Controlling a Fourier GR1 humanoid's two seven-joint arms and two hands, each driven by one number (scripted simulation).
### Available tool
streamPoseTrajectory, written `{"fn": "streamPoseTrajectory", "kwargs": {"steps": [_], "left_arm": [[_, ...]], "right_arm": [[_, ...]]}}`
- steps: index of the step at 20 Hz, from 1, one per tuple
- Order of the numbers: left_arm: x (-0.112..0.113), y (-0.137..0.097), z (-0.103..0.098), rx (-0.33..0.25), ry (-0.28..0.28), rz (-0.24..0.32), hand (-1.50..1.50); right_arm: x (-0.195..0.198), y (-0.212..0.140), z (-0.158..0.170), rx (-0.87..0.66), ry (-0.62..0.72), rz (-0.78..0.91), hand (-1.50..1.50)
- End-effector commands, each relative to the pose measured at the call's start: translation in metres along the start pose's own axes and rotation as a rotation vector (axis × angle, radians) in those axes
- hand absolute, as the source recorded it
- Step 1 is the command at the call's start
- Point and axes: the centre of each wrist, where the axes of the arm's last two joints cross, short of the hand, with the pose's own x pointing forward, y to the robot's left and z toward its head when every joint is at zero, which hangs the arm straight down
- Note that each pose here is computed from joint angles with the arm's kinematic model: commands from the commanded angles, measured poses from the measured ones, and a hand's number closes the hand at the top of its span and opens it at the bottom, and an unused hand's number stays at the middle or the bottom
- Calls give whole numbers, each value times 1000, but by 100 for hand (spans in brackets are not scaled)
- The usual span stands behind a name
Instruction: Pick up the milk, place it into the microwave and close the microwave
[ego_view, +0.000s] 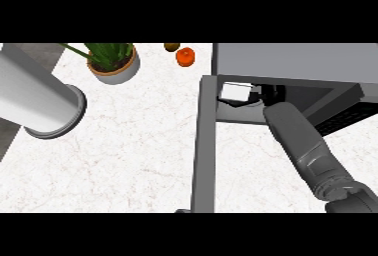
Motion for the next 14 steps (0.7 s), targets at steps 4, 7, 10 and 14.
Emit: {"fn": "streamPoseTrajectory", "kwargs": {"steps": [4,7,10,14], "left_arm": [[-6,2,-6,-24,7,6,-150],[-11,1,-10,-22,5,-6,-150],[-7,4,-15,-40,-5,-3,-150],[-12,0,-21,-48,-1,20,-150]], "right_arm": [[5,-7,-14,-160,104,14,150],[-7,-22,-15,-148,126,29,150],[-15,-28,-11,-155,150,60,150],[-18,-42,-22,-192,196,51,150]]}}
